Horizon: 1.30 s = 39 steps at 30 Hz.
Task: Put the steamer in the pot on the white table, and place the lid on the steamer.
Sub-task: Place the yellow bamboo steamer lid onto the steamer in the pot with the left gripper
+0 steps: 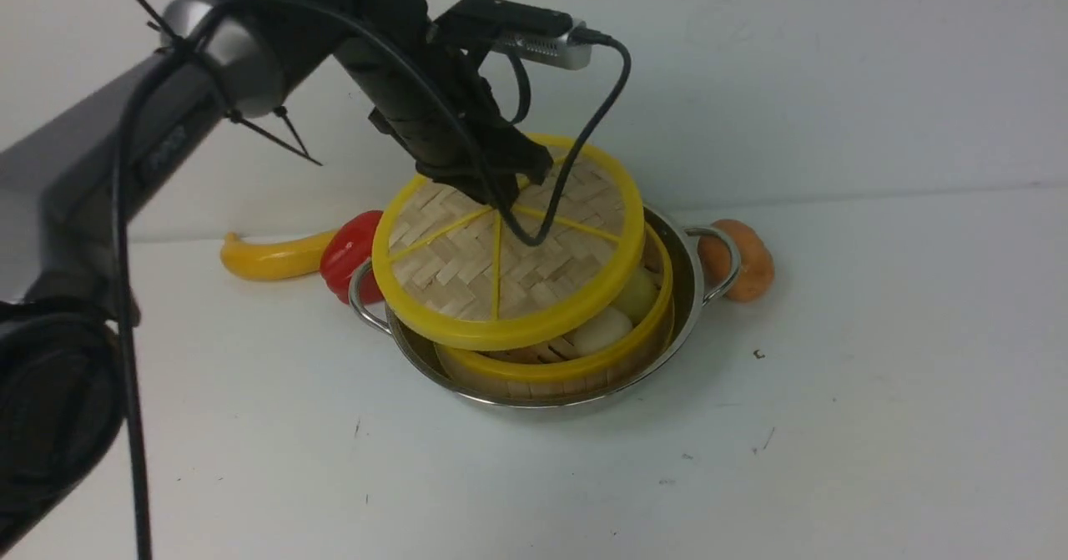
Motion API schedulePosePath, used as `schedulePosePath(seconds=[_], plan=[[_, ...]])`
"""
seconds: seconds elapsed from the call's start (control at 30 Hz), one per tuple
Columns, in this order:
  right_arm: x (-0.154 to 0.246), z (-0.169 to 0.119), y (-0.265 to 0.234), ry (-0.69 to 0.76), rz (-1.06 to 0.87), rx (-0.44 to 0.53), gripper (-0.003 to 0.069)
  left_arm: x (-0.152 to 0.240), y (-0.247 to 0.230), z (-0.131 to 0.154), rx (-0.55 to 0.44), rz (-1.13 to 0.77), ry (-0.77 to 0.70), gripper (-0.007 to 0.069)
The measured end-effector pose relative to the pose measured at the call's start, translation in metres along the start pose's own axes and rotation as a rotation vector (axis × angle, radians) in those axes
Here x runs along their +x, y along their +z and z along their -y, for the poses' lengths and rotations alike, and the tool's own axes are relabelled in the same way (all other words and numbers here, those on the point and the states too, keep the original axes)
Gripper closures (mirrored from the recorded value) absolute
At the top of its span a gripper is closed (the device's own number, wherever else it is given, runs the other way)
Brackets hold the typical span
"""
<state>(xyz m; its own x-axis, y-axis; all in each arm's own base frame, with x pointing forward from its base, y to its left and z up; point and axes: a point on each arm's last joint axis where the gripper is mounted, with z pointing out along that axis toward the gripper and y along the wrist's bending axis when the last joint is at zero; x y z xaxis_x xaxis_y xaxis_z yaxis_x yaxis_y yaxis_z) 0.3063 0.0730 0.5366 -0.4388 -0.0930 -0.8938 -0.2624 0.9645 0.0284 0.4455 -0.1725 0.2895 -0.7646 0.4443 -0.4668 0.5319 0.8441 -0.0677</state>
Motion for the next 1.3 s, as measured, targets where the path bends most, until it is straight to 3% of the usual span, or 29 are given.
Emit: schedulePosePath(seconds=[0.5, 1.3], plan=[[0.0, 0.0, 0.0, 0.0, 0.0, 0.0, 0.0172, -0.001, 0.042, 0.002, 0.023, -0.028, 0.036, 0.051], [0.0, 0.0, 0.0, 0.0, 0.0, 0.001, 0.0172, -0.003, 0.053, 0.013, 0.015, -0.015, 0.078, 0.051]])
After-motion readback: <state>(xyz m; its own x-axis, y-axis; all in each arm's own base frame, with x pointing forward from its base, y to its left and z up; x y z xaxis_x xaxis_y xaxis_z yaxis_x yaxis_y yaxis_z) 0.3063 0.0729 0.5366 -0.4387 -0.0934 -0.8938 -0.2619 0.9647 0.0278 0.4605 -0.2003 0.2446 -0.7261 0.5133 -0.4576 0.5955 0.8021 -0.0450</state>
